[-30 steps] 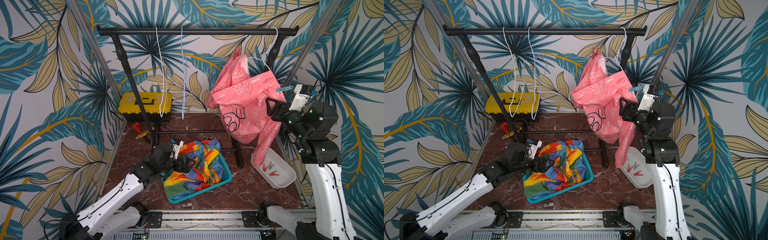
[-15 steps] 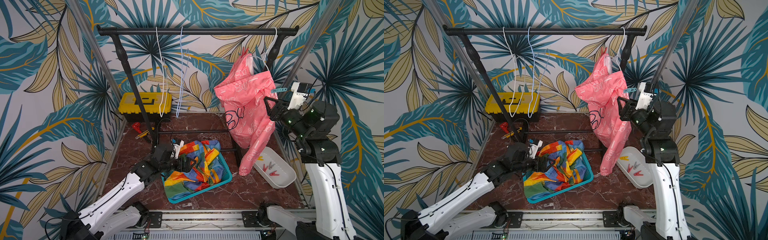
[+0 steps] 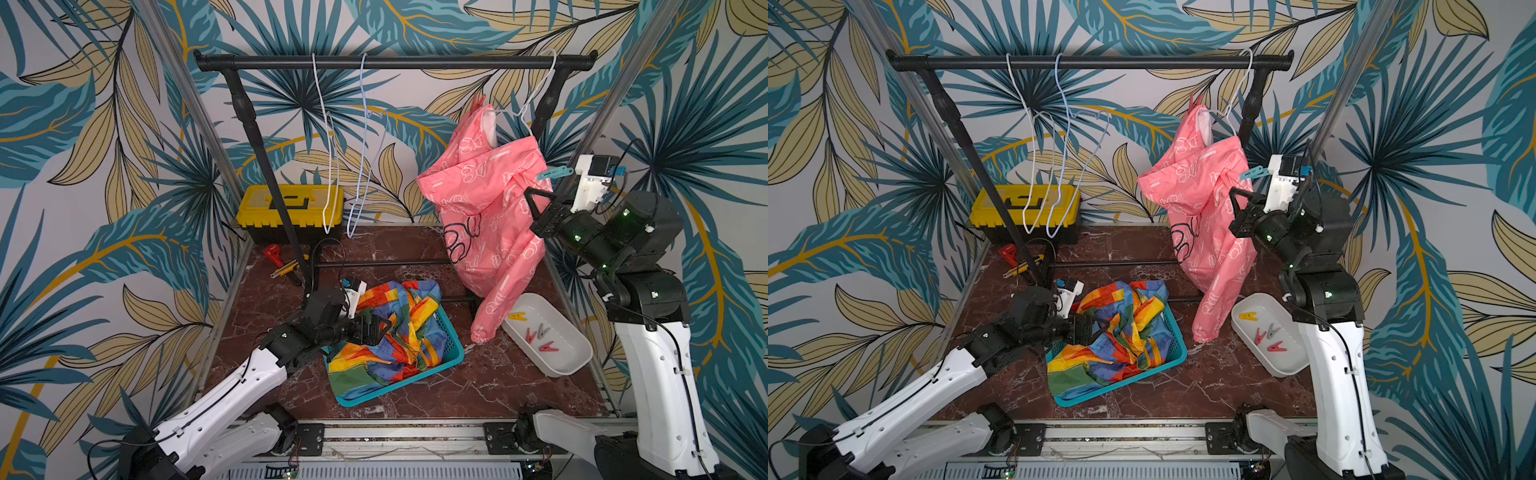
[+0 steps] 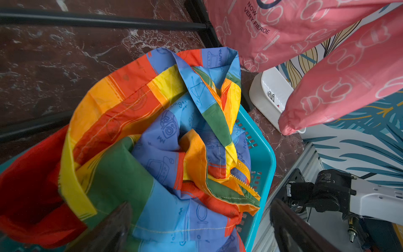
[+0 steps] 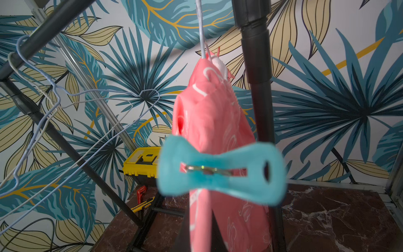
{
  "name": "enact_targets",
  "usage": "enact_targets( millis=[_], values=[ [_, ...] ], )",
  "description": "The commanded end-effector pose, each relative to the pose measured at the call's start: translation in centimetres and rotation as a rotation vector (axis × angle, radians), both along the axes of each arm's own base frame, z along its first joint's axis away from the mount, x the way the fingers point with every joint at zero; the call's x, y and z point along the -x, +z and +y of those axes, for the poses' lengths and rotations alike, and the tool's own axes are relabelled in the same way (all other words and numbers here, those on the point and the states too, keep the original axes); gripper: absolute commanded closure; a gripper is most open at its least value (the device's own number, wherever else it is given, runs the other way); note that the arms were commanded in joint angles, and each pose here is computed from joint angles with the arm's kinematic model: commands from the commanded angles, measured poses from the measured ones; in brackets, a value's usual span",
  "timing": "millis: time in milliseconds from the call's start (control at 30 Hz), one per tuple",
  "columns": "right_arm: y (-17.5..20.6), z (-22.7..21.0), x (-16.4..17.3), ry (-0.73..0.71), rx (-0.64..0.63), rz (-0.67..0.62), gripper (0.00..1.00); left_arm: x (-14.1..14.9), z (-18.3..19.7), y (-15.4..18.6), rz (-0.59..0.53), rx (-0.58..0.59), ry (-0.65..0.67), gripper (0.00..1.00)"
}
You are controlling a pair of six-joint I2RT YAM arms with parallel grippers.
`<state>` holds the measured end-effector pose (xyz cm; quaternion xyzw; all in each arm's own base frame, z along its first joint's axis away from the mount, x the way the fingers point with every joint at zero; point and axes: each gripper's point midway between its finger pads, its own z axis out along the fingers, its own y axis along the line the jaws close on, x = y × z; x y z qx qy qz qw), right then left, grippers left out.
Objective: Remove the clothespins securing jackets to the hanger
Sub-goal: Pick up the hanger from the clothesline.
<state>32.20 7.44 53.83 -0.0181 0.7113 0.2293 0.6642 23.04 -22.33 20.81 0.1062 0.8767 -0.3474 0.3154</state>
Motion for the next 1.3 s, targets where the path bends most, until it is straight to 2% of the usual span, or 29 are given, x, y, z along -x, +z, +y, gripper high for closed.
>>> enact_targets(
  millis=[0, 267, 467, 567, 833, 967, 1267],
  values=[
    [4.5, 0.5, 2.7, 0.025, 0.006, -0.147, 1.00, -0.1, 0.2, 0.1, -0.012, 0.008, 0.013, 0.00],
    [7.3, 1.0, 5.6, 0.064, -0.011, -0.236, 1.00, -0.2, 0.4, 0.6, -0.022, 0.015, 0.030, 0.01],
    [9.5, 0.3, 5.1, 0.017, -0.025, -0.291, 1.00, 0.0, 0.2, 0.6, -0.018, 0.021, 0.028, 0.00],
    [10.3, 0.7, 4.8, 0.040, -0.038, -0.324, 1.00, 0.1, 0.3, 0.6, -0.018, 0.022, 0.035, 0.01],
    [12.7, 0.1, 5.6, 0.004, -0.078, -0.435, 1.00, 0.2, 0.3, 0.3, -0.016, 0.016, 0.037, 0.00],
    [14.7, -0.4, 7.3, -0.003, -0.117, -0.529, 1.00, 0.0, 0.3, 0.3, -0.019, 0.010, 0.035, 0.00],
    [12.7, 0.6, 10.3, 0.089, -0.126, -0.473, 1.00, -0.1, 0.6, 3.0, -0.126, 0.016, 0.020, 0.01]
  ],
)
